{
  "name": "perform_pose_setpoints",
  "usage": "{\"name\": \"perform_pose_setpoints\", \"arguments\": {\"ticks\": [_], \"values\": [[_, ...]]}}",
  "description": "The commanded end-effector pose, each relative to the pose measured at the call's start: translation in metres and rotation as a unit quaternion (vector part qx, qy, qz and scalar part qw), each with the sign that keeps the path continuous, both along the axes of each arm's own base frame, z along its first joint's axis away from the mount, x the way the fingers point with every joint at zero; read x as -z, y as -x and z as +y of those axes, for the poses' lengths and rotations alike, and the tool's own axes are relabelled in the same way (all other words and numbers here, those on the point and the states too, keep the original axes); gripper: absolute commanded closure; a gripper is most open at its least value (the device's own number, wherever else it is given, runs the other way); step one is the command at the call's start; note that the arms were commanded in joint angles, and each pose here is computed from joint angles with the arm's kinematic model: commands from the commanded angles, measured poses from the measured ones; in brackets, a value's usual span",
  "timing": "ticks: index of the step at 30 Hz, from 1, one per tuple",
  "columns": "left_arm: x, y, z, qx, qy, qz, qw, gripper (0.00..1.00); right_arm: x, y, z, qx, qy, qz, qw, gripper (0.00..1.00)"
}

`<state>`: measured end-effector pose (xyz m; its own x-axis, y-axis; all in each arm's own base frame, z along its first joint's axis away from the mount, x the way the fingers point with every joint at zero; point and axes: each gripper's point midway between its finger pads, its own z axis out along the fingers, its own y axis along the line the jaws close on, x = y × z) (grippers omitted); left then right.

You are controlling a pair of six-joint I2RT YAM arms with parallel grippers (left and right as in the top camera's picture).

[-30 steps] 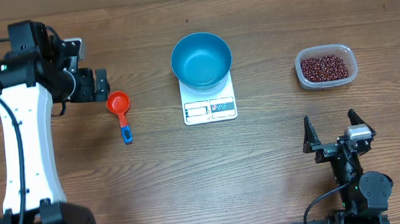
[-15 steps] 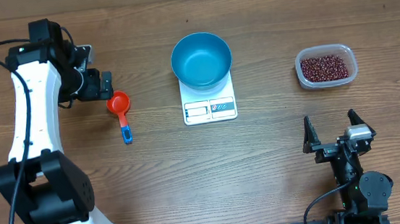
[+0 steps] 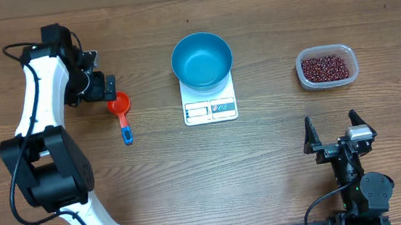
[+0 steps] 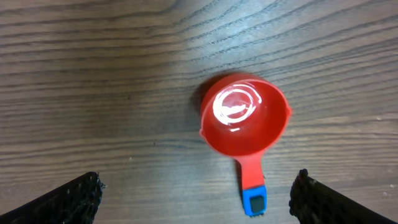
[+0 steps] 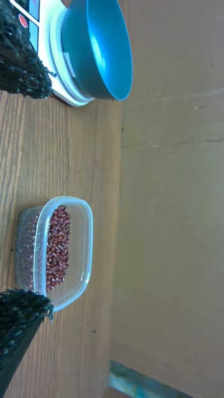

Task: Scoop item into bowl and weigh 150g on scale
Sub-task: 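Move the left gripper forward over the red scoop's cup, then lower the left gripper and grasp the red scoop's cup rim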

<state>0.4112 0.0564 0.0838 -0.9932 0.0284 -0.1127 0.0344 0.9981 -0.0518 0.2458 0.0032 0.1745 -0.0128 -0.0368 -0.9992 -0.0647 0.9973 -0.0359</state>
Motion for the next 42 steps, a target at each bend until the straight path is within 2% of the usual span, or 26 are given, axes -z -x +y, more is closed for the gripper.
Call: {"name": "perform_pose_setpoints", "arguments": {"ticks": [1, 15, 19, 23, 28, 42], "values": [[0.016, -0.009, 0.007, 0.004, -0.003, 0.005, 1.0, 0.0, 0.002, 0.0, -0.001, 0.003, 0.0, -0.001, 1.0, 0.0], [0.053, -0.022, 0.009, 0.004, -0.002, 0.013, 1.0, 0.0, 0.002, 0.0, -0.001, 0.003, 0.0, -0.001, 1.0, 0.0], [0.052, -0.024, 0.01, 0.007, -0.003, 0.008, 1.0, 0.0, 0.002, 0.0, -0.001, 0.003, 0.0, -0.001, 1.0, 0.0], [0.053, -0.022, 0.008, 0.066, -0.006, 0.008, 0.998, 0.0, 0.002, 0.0, -0.001, 0.003, 0.0, -0.001, 1.0, 0.0], [0.052, -0.026, 0.009, 0.091, -0.01, 0.0, 0.996, 0.0, 0.002, 0.0, -0.001, 0.003, 0.0, -0.001, 1.0, 0.0], [0.051, -0.038, 0.005, 0.094, 0.0, -0.027, 0.995, 0.0, 0.002, 0.0, -0.001, 0.003, 0.0, -0.001, 1.0, 0.0]]}}
